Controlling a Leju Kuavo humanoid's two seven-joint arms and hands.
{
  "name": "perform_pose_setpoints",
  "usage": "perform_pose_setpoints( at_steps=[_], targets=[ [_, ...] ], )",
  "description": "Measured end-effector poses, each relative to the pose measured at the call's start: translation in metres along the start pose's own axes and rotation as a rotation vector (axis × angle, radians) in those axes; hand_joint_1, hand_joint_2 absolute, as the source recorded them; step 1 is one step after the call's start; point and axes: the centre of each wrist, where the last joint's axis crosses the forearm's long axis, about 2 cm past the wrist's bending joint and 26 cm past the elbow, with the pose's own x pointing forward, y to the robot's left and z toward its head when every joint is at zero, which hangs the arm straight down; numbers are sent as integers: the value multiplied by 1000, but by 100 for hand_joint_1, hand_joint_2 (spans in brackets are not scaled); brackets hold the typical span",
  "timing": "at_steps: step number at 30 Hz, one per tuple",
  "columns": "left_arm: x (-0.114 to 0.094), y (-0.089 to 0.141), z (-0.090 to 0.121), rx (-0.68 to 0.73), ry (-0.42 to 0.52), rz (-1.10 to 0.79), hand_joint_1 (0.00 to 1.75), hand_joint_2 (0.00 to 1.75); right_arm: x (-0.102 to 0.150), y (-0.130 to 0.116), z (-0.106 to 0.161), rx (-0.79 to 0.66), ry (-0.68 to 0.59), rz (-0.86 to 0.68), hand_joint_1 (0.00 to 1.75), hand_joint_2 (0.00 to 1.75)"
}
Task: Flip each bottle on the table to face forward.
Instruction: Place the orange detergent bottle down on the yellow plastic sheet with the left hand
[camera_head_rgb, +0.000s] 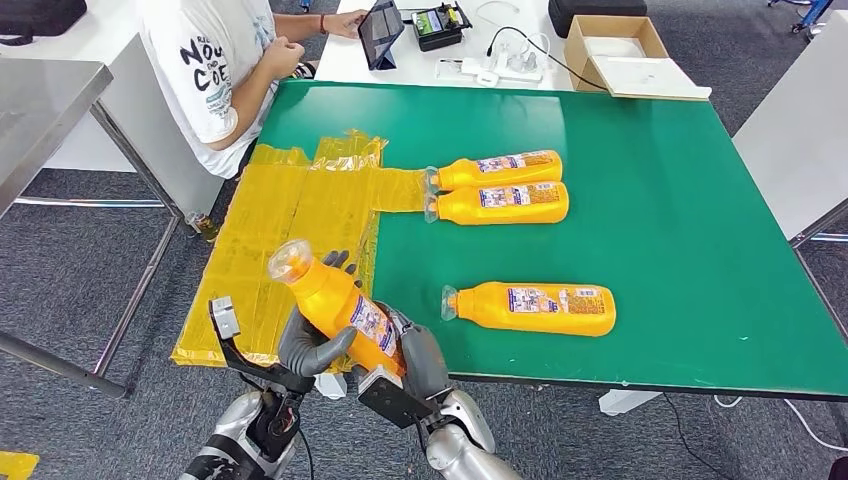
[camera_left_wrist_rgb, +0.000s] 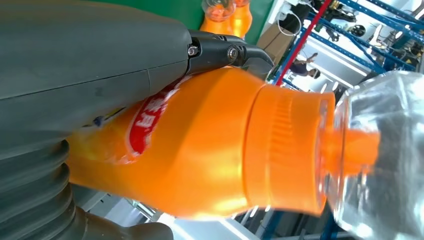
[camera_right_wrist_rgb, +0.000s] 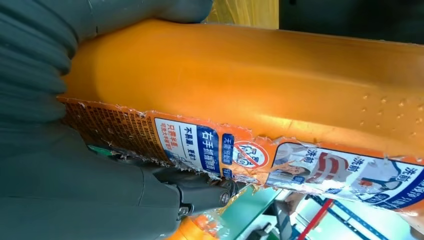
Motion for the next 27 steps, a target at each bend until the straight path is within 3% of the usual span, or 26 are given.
perform_pose_setpoints(
  at_steps=[17, 18, 21, 22, 27],
  targets=[
    [-6, 8, 5, 23, 28, 4, 0, 175, 1, 8, 1, 105, -1, -5, 175, 175],
    [-6, 9, 6, 24, 27, 5, 17, 175, 1, 8, 1, 108, 0, -7, 175, 175],
    [-7, 9, 6, 23, 21, 8, 148, 175, 1, 9, 1, 115, 4, -10, 175, 175],
    [-7, 9, 6, 21, 17, 11, 175, 175, 1, 9, 1, 117, 5, -12, 175, 175],
    [-7, 9, 7, 12, 1, 38, 175, 175, 1, 9, 0, 120, 13, -16, 175, 175]
  ],
)
